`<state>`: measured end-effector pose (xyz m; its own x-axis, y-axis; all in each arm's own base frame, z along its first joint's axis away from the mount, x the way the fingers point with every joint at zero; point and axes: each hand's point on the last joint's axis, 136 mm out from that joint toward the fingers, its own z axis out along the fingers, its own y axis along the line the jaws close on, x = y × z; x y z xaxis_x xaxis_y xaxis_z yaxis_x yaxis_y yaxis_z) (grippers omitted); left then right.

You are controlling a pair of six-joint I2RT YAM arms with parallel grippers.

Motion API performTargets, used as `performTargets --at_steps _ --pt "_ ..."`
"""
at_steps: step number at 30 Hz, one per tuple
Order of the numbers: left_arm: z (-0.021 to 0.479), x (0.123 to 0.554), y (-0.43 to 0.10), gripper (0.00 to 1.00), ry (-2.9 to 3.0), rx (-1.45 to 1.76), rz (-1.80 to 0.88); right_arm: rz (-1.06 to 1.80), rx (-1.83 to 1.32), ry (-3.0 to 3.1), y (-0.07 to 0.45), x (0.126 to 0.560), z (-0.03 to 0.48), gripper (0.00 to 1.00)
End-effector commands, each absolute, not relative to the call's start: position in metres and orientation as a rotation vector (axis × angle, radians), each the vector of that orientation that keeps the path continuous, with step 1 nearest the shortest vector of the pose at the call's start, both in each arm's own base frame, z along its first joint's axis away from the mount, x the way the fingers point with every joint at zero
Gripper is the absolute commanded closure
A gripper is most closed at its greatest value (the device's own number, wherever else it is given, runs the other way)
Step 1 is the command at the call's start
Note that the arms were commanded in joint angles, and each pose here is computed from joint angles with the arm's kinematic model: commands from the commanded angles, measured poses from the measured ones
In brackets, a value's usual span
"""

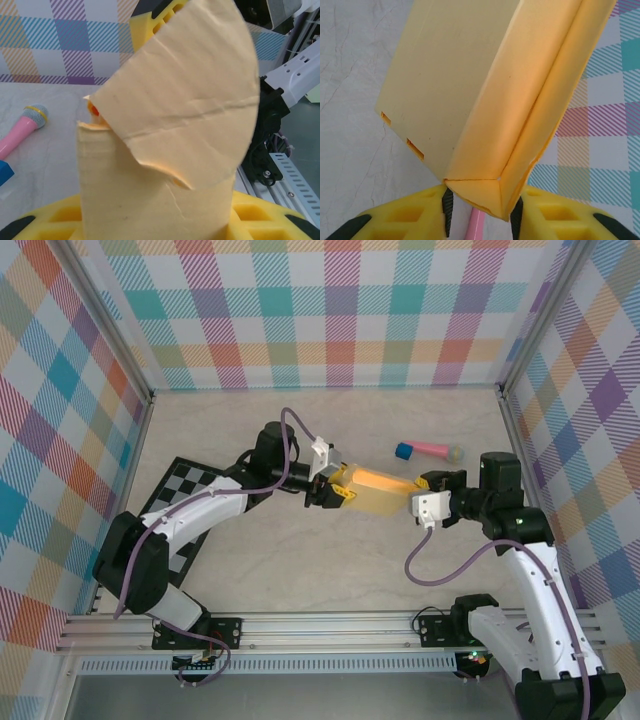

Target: Fold the paper box

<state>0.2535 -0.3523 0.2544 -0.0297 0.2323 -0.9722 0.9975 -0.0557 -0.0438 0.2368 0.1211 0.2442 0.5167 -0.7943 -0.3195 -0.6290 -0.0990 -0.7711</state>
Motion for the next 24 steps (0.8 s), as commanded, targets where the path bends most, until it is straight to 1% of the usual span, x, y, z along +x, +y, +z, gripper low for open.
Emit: performTargets --at_steps 1,6,11,14,16,17,20,22,24 --pt "0.280 0.266 -0.356 0.62 1.291 1.391 -1.096 -0.153 -1.798 1.230 0.123 0.226 0.248 0.57" --pt "0.276 0.277 -0.356 0.62 1.340 1.334 -1.059 -0.111 -1.743 1.227 0.127 0.218 0.266 0.47" --pt "0.262 0.285 -0.355 0.61 1.388 1.325 -0.986 0.015 -1.558 1.326 0.134 0.220 0.296 0.36" --pt "0.248 0.279 -0.359 0.61 1.401 1.379 -0.941 0.302 -1.341 1.405 0.153 0.222 0.339 0.33" --pt "0.240 0.277 -0.362 0.61 1.400 1.399 -0.922 0.491 -1.262 1.438 0.165 0.222 0.356 0.38" --pt "0.237 0.276 -0.363 0.61 1.397 1.402 -0.927 0.541 -1.285 1.423 0.171 0.217 0.358 0.38" --pt "0.229 0.275 -0.366 0.61 1.390 1.389 -0.952 0.591 -1.427 1.364 0.180 0.203 0.341 0.35" --pt "0.220 0.275 -0.367 0.61 1.402 1.380 -0.970 0.592 -1.477 1.395 0.180 0.204 0.328 0.29" --pt "0.214 0.273 -0.367 0.61 1.407 1.386 -0.987 0.562 -1.516 1.441 0.179 0.209 0.314 0.26"
